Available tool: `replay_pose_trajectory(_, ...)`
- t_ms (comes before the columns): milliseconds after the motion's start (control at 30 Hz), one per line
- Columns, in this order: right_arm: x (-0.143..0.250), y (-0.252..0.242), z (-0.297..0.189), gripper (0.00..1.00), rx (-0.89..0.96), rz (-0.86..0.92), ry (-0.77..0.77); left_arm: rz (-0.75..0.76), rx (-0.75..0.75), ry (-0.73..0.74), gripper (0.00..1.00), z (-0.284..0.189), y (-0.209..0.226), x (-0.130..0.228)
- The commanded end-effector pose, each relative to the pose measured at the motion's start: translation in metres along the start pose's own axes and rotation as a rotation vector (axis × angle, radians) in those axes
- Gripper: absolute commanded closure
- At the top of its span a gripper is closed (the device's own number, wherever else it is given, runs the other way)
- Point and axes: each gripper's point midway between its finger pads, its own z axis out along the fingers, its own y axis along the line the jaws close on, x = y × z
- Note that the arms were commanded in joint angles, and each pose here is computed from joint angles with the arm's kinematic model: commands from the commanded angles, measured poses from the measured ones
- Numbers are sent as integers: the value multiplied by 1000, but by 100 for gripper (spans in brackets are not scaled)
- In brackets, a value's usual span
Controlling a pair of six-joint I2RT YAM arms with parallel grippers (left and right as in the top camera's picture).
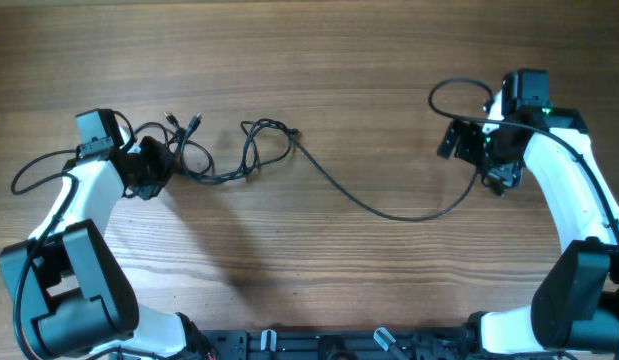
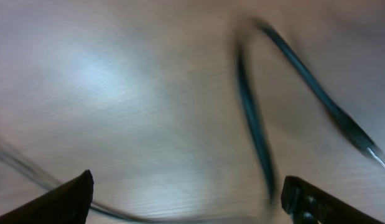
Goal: Untangle cables
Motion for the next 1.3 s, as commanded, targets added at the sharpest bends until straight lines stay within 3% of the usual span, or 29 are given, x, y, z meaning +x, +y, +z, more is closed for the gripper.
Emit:
replay_pose_trajectory(0, -6, -35, -9, 0, 197, 96, -56, -8, 1, 12, 95, 2, 0, 4)
replay_pose_trajectory(100, 9, -30, -21, 1, 187, 79, 26, -8, 2, 12, 95, 2, 0, 4)
replay_pose_trajectory(233, 21, 54, -30, 9, -210, -62, 111, -7, 22, 27, 96, 2, -3, 7)
replay_pose_trajectory(333, 28, 101, -26, 13, -279, -188, 77, -7, 31, 35, 96, 2, -5, 8)
replay_pose_trajectory(400, 33, 144, -22, 24, -339, -337, 15, -7, 31, 35, 96, 2, -5, 8)
replay_pose_trajectory(467, 48, 191, -16, 43, -394, -532, -49, -7, 31, 35, 96, 2, -5, 8)
replay_pose_trajectory(500, 56, 212, -11, 46, -400, -631, -87, -7, 31, 35, 96, 2, -5, 8)
replay_pose_trajectory(567, 68, 262, 10, 71, -359, -894, -241, -7, 31, 35, 95, 2, -5, 8)
replay_pose_trajectory(600, 75, 275, 17, 72, -373, -965, -261, -7, 31, 35, 95, 2, -5, 8)
replay_pose_trajectory(633, 90, 296, 42, 63, -376, -1094, -284, -7, 31, 35, 94, 2, -5, 8)
replay_pose_trajectory(900, 83, 284, 143, 52, -190, -1102, -286, -7, 32, 34, 94, 2, -5, 8)
replay_pose_trajectory(1033, 81, 286, 141, 51, -192, -1099, -300, -7, 32, 34, 94, 2, -5, 8)
replay_pose_trajectory(1200, 62, 310, 79, 52, -261, -1081, -438, -6, 33, 33, 94, 2, -5, 8)
replay_pose_trajectory(1267, 56, 312, 72, 47, -269, -1072, -463, -6, 33, 33, 94, 2, -5, 8)
